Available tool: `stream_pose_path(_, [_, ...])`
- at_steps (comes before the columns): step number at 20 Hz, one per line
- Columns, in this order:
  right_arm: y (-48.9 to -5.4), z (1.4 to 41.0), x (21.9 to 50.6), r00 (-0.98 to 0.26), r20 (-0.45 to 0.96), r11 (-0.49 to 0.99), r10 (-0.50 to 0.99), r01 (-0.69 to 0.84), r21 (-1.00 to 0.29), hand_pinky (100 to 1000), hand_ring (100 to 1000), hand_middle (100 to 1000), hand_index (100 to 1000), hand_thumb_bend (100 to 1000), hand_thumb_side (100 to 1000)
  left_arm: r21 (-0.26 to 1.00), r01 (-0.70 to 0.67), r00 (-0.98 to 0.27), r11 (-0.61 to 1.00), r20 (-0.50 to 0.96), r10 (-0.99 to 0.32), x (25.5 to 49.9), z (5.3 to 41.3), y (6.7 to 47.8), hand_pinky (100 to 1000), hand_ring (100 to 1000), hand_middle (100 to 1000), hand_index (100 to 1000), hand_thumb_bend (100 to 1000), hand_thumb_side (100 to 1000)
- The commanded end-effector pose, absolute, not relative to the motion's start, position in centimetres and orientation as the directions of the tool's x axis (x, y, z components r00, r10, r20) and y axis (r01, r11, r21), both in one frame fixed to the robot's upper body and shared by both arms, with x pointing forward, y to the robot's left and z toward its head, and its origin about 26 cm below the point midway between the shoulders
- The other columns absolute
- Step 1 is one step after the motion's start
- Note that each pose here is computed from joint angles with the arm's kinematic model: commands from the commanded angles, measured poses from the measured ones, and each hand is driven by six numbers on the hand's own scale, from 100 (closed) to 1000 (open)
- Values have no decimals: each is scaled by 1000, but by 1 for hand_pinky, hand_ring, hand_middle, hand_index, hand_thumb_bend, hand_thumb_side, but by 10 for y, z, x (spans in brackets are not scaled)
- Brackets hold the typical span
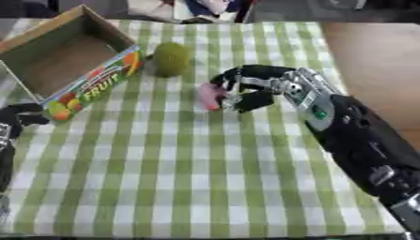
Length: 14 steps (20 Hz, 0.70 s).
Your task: Pick up objects on the table and place them in the box.
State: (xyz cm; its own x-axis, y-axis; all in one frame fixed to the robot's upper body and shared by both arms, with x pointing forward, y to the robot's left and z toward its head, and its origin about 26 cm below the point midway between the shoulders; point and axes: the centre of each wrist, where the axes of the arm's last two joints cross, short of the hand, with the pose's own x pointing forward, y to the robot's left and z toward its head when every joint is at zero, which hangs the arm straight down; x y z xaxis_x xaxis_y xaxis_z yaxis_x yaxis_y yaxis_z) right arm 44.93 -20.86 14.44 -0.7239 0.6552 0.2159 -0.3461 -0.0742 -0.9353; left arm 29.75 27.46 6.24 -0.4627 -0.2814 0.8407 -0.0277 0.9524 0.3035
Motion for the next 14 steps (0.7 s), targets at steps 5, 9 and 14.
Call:
stream_pose_path(5, [-203, 158, 453, -736, 149, -82, 660, -269, -960, 702, 789, 791, 936, 100, 683, 325, -28, -478, 945, 826, -299, 298, 68, 277, 822, 614, 658, 732, 100, 906])
stream_pose_path(9, [-195, 162, 453, -745, 94, -95, 661, -207, -974, 698, 773, 737, 903, 100, 491, 325, -27, -479, 945, 826, -298, 299, 69, 277, 822, 614, 658, 732, 100, 906])
stream_pose_path(14, [-187, 163, 453, -749, 27, -109, 662, -133, -985, 688, 752, 638, 828, 100, 213, 326, -25, -479, 945, 826, -298, 299, 69, 277, 822, 614, 658, 732, 100, 907])
